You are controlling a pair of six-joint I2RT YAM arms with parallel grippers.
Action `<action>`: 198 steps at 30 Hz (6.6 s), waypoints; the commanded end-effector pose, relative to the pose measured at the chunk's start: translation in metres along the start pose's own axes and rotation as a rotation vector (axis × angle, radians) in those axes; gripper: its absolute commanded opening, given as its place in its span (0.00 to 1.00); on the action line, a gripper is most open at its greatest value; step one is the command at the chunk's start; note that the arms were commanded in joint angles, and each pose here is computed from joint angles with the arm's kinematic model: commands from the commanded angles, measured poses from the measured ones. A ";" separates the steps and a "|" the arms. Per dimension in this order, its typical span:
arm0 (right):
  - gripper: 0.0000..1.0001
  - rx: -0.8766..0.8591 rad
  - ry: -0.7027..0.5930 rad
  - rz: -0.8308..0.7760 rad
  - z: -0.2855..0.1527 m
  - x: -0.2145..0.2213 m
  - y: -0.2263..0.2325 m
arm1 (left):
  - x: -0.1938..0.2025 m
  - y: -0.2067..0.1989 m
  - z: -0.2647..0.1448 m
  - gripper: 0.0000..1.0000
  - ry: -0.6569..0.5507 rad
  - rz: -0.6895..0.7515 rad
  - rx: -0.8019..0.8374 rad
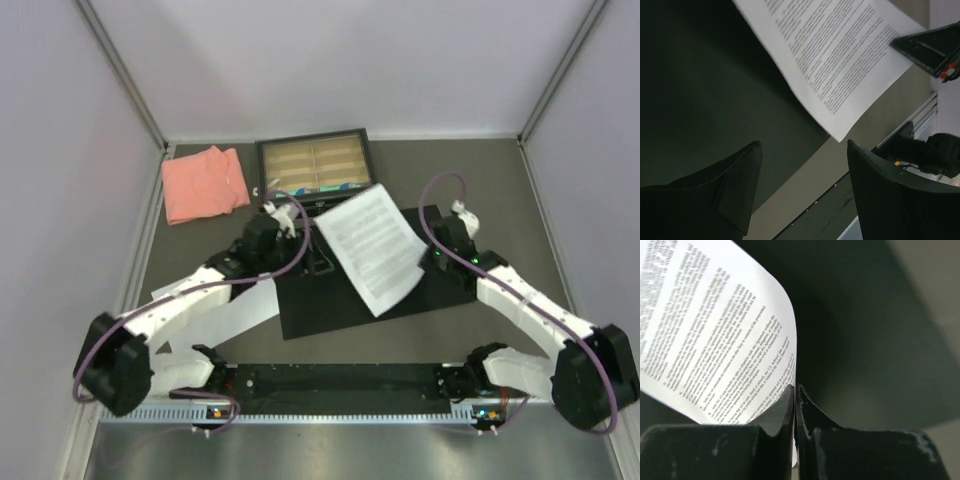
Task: Put the files into the folder
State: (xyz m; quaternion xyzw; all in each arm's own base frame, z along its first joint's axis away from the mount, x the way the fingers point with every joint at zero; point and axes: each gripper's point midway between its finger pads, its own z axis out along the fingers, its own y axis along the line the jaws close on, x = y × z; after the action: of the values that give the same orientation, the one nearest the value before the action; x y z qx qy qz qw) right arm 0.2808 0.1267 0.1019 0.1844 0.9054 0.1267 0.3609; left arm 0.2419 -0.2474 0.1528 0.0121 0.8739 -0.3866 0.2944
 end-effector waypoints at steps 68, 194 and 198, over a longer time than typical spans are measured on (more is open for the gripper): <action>0.00 -0.031 -0.051 0.162 -0.001 -0.009 -0.090 | 0.078 0.000 0.122 0.68 0.133 -0.047 0.089; 0.69 -1.063 0.596 -0.435 0.020 0.222 0.398 | 0.080 0.216 -0.100 0.56 -0.308 -0.632 -0.870; 0.53 -1.030 0.561 -0.483 0.047 0.232 0.397 | 0.074 0.210 -0.102 0.55 -0.321 -0.617 -0.850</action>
State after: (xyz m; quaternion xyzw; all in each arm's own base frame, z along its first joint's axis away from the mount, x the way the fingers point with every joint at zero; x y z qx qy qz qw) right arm 0.2362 0.5718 0.0754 -0.2442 0.8199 0.5015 0.1289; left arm 0.1783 -0.0448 0.0243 -0.4286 0.8620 -0.0555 0.2650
